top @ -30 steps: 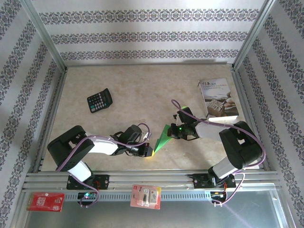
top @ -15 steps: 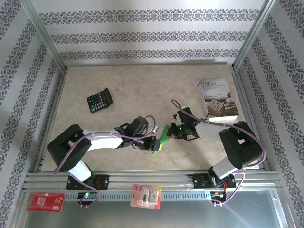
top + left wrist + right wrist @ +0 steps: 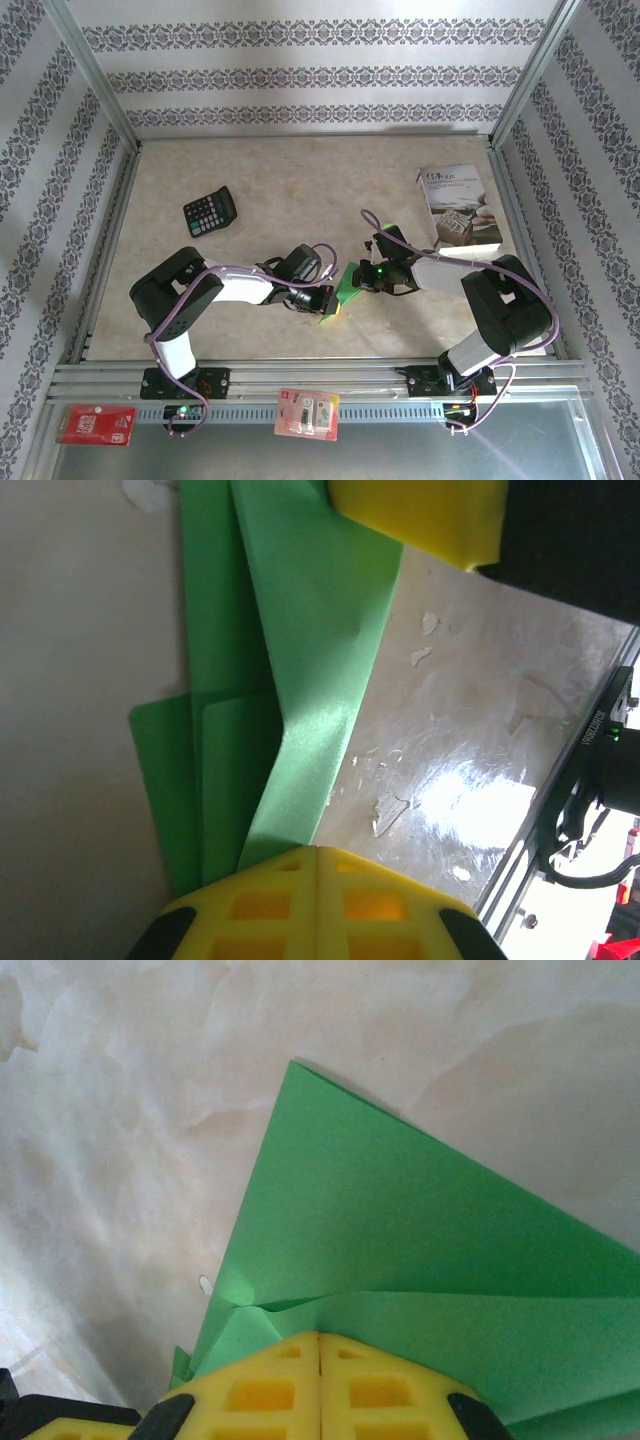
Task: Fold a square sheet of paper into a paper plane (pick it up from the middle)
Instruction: Fold the wing for the fifth time at the center of the table.
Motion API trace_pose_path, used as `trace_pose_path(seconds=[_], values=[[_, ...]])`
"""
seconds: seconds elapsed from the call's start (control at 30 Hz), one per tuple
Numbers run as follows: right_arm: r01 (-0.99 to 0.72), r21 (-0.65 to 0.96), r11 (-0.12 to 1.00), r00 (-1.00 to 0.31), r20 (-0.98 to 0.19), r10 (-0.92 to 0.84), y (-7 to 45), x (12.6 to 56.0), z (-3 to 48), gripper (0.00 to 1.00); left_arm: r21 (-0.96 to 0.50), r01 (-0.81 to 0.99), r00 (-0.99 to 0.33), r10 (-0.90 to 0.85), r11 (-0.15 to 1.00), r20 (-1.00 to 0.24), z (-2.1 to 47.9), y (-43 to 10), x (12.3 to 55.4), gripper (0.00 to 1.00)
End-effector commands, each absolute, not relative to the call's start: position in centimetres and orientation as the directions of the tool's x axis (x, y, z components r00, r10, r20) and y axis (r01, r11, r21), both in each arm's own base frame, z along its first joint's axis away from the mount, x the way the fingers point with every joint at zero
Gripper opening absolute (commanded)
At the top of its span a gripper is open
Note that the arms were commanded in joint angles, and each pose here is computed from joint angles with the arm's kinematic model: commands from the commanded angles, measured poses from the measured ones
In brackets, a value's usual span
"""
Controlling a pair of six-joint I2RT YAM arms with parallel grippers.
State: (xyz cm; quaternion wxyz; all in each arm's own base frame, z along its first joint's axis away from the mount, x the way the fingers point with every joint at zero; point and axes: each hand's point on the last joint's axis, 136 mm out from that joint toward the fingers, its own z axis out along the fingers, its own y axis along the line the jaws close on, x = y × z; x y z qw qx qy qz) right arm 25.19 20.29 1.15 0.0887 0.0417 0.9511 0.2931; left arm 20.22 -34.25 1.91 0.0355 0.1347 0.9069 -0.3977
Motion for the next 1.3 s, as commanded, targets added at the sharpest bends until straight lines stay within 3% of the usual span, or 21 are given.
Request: trace_pose_path(seconds=[0.0,0.33,0.67,1.27], values=[[0.077,0.426,0.902,-0.984,-0.112,0.136,17.1,23.9,-1.4,0.1,-0.669,0.245,-0.968,0.209,0.702,-0.135,-0.6,-32.2,20.0,0.0],[-0.069,0.586,0.808,-0.966,-0.241,0.093,20.8,24.1,4.3,0.19,-0.711,0.163,-0.984,0.167,0.684,-0.064,-2.4,-31.7,18.8,0.0],[-0.053,0.651,0.758,-0.966,-0.226,0.127,23.0,21.8,4.1,0.06,-0.714,0.159,-0.984,0.172,0.682,-0.055,-2.3,-31.7,18.7,0.0],[-0.011,0.605,0.796,-0.974,-0.187,0.129,23.4,21.6,0.7,0.04,-0.698,0.162,-0.983,0.177,0.697,-0.052,-2.4,-31.3,18.6,0.0]])
